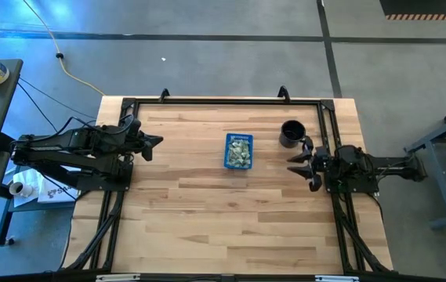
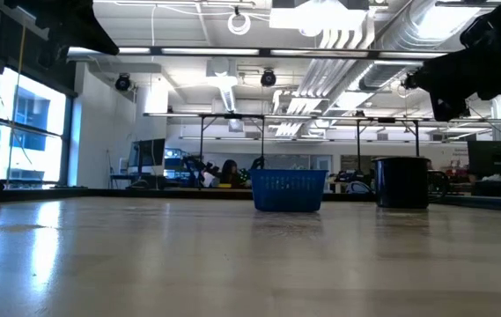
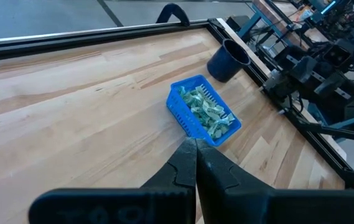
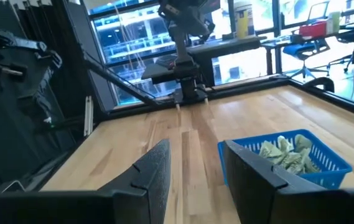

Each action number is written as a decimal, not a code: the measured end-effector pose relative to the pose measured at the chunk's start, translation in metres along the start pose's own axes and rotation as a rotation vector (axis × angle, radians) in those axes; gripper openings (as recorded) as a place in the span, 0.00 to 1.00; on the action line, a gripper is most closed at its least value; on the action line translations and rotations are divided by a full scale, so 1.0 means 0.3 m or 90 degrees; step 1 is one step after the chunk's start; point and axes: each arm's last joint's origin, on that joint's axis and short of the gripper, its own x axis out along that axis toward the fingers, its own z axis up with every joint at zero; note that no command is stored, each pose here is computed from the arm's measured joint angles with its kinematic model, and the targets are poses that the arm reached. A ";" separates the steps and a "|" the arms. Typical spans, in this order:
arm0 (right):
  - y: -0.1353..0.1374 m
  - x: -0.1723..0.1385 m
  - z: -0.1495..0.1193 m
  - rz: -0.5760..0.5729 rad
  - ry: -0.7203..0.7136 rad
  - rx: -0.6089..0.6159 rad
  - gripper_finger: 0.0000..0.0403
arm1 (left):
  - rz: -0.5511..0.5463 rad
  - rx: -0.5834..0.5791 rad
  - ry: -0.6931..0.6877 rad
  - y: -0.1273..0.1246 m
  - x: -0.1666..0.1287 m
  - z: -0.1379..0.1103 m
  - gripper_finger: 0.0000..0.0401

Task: Pick and place Stevia / Truvia into bins
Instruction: Return to Home Position

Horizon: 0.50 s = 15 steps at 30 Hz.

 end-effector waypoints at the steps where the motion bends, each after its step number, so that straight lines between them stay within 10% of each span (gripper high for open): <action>1: 0.001 0.000 0.000 0.001 0.000 0.000 0.34 | 0.000 0.000 0.000 0.000 0.000 0.000 0.10; 15: 0.016 0.000 -0.002 0.027 0.002 0.006 0.34 | 0.000 0.000 0.000 0.000 0.000 0.000 0.10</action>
